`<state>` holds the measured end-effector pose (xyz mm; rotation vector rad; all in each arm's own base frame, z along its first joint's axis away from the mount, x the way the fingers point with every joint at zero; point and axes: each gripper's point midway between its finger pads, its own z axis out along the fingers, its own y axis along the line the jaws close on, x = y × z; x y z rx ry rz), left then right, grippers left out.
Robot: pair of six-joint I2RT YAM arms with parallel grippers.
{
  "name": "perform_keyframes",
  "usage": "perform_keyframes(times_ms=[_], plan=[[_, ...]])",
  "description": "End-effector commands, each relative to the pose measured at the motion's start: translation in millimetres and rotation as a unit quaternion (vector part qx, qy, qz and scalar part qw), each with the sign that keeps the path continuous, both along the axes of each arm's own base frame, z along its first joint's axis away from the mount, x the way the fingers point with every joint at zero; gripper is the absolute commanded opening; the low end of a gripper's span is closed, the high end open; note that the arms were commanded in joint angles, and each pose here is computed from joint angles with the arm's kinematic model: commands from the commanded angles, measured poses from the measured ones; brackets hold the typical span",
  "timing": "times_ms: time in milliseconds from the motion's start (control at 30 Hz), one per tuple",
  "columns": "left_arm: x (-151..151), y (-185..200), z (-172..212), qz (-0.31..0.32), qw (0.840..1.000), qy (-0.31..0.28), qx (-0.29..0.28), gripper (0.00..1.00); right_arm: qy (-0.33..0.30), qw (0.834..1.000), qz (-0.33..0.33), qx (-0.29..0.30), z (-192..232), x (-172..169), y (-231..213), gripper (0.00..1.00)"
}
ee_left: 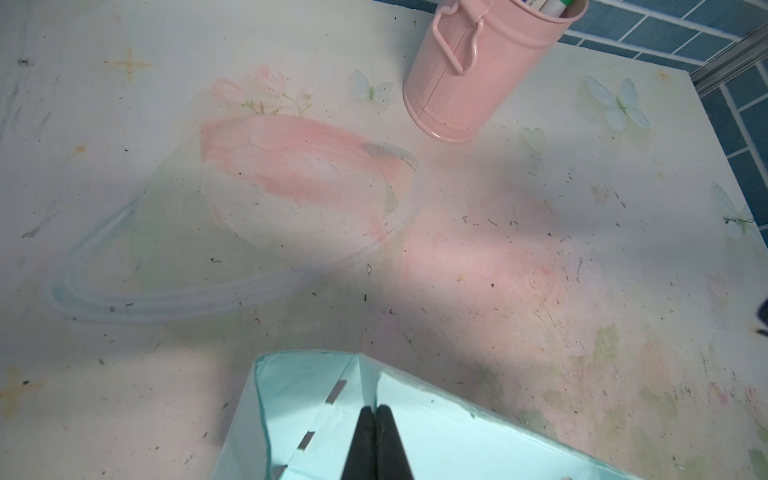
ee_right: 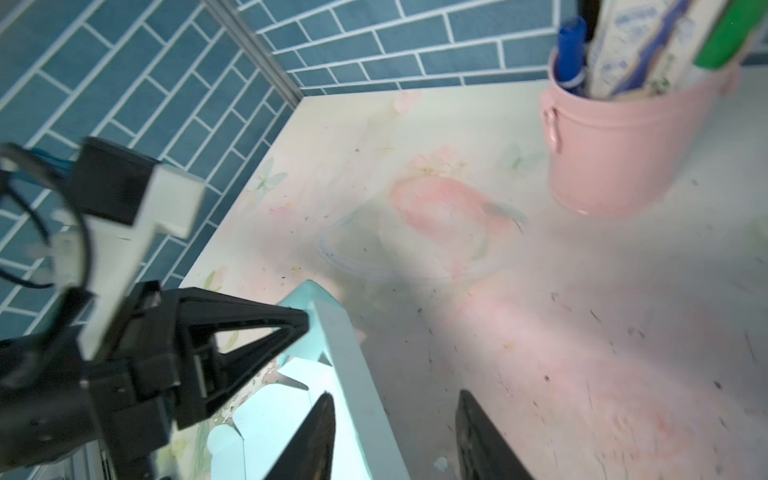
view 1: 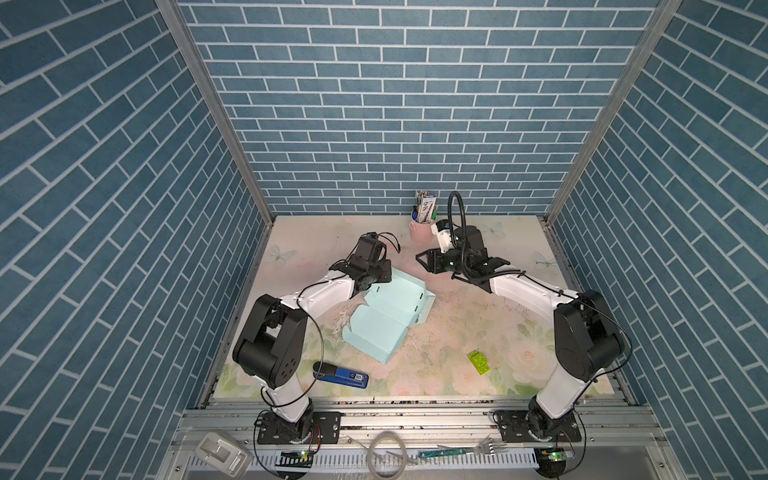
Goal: Fold the paper box
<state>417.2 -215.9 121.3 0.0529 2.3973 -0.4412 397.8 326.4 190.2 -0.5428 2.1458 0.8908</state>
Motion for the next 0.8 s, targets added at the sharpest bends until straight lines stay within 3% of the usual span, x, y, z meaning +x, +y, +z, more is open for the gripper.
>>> perform_keyframes(times_ms=[0,200,767], plan=[[5.2,-8.2,0.3,-0.010,1.000,-0.002,-0.006,0.00,0.017,0.995,0.087,-0.050,-21.6,-17.8,8.2,0.47],[8.5,-9.0,5.0,-0.010,1.000,0.001,-0.005,0.00,0.020,0.994,0.074,-0.080,-31.2,-14.5,0.1,0.46],[14.3,-19.2,9.5,-0.028,0.999,0.015,-0.034,0.00,-0.023,0.980,0.138,-0.139,-43.7,-14.6,6.3,0.39]])
